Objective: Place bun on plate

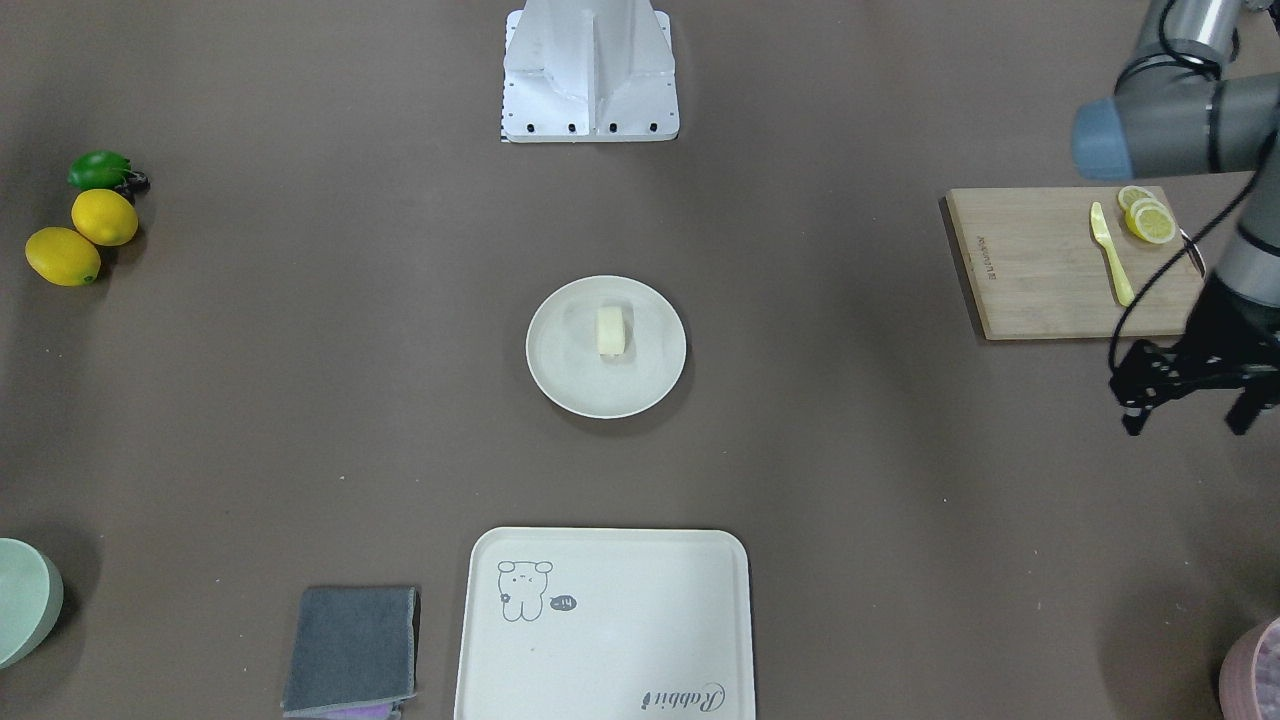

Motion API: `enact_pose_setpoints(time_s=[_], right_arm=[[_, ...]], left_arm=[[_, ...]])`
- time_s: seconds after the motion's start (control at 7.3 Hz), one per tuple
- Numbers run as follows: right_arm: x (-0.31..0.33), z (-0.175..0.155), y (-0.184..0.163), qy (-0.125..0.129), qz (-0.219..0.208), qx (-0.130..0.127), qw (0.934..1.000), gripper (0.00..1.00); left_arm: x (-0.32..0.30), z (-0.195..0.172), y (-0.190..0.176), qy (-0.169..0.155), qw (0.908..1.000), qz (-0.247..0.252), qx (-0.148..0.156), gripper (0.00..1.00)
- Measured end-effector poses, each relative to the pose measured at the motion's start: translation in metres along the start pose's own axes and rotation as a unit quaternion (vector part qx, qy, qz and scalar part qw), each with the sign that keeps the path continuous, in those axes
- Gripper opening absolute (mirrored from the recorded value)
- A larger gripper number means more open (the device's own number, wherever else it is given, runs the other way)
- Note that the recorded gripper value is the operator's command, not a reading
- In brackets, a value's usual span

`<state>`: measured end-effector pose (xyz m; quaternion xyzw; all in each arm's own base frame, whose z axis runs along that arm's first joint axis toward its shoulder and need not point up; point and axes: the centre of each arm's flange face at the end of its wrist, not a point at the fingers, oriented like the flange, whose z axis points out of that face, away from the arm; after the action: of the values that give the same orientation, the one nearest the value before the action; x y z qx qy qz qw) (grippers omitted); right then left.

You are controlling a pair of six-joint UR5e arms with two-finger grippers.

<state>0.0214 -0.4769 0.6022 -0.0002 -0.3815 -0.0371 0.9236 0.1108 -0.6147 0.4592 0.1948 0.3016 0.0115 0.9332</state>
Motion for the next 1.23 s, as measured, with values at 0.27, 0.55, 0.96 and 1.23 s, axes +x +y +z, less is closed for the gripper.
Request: enact_pose_setpoints(time_s=[0.27,0.55,0.96,1.23], right_arm=[[-0.001,-0.001,0.0,0.0,0.0,0.001,1.0,1.0],[-0.002,-0.002,-0.002,-0.001,-0.001,0.003,1.0,1.0],[-0.005,-0.005,-0.005,-0.002,-0.004,0.006,1.0,1.0],[-0.007,-0.007,-0.006,-0.002,-0.006,0.008,1.0,1.0]], left_arm=[[-0.112,-0.026,0.012,0.014,0.999,-0.004,-0.042,0.98],[-0.183,-0.031,0.067,0.062,0.9948,-0.037,-0.072,0.98],[-0.213,-0.042,0.119,0.087,0.9911,-0.066,-0.076,0.98],[-0.216,-0.045,0.124,0.085,0.9911,-0.069,-0.075,0.98]])
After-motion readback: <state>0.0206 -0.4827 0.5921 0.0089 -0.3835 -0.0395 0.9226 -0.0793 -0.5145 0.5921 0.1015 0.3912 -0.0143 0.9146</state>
